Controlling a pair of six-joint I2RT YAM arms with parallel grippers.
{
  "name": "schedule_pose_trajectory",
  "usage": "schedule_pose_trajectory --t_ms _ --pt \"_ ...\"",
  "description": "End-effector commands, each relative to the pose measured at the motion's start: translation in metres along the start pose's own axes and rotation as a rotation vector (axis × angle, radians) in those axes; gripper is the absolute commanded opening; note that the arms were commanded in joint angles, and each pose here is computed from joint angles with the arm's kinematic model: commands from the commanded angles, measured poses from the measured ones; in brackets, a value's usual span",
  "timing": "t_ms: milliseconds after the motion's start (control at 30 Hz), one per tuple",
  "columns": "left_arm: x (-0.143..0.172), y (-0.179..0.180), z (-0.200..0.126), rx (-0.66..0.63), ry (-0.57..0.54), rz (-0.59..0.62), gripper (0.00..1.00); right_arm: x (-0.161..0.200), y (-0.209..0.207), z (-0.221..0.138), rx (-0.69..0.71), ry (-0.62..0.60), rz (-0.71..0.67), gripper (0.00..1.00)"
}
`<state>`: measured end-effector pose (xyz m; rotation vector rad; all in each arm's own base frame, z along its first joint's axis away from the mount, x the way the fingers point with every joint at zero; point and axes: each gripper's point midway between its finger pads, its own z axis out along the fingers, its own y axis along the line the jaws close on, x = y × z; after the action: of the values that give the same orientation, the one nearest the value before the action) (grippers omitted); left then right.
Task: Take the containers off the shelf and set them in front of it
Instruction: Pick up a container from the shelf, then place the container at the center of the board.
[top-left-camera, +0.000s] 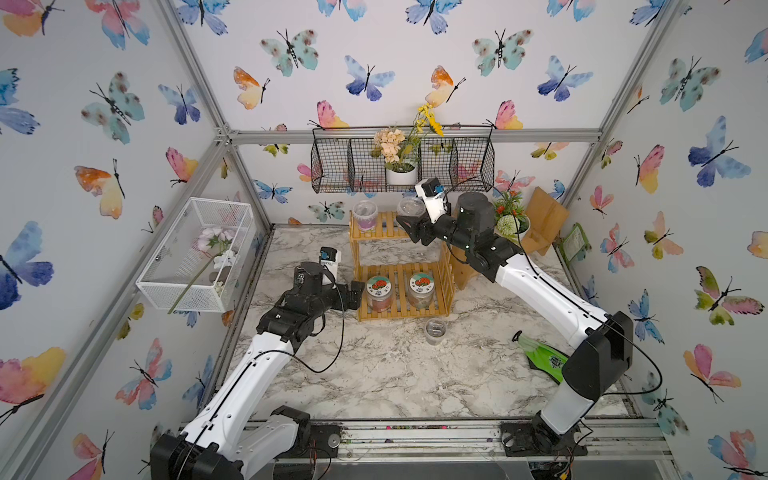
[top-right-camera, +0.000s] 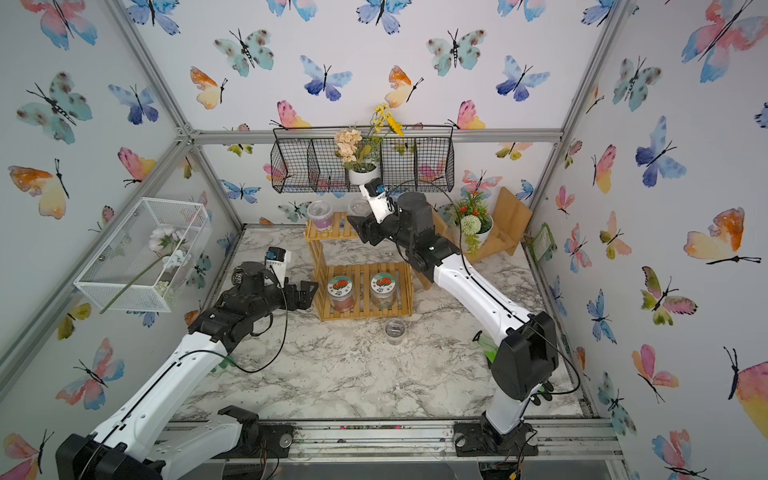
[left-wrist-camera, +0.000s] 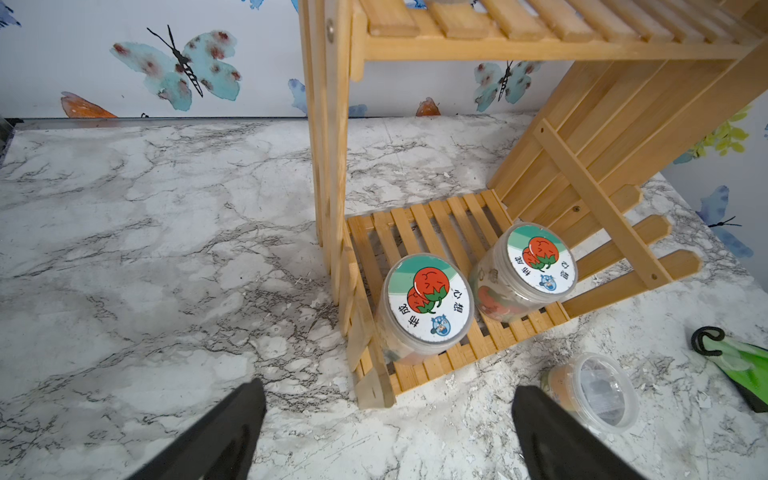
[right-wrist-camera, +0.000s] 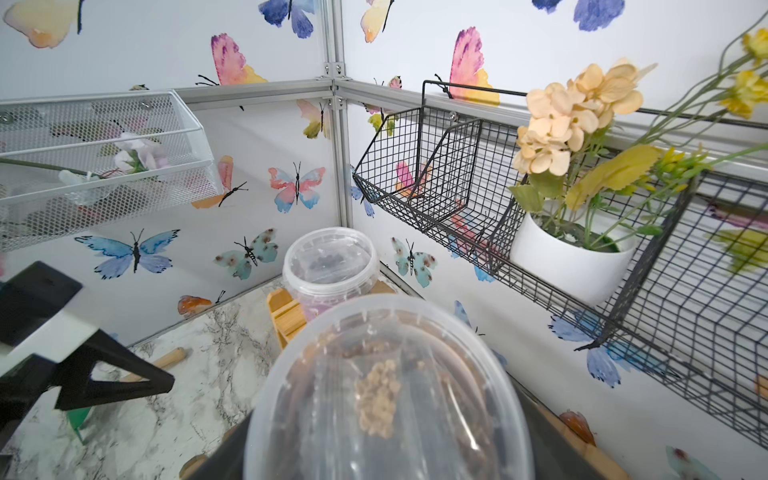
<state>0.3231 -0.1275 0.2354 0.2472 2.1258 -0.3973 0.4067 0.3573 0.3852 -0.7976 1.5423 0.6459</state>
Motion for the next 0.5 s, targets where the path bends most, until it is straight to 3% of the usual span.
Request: schedule_pose_trajectory --t_ms 0,467 --pt "0.000 -0.005 0.001 0.038 -0.005 0.007 0.99 0.000 0.022 -0.021 -0.073 -0.014 0.005 0.68" --pt "0.007 -0.005 0.002 0.041 0.007 0.005 0.99 0.049 0.076 -0.073 -0.151 0.007 0.001 0.67"
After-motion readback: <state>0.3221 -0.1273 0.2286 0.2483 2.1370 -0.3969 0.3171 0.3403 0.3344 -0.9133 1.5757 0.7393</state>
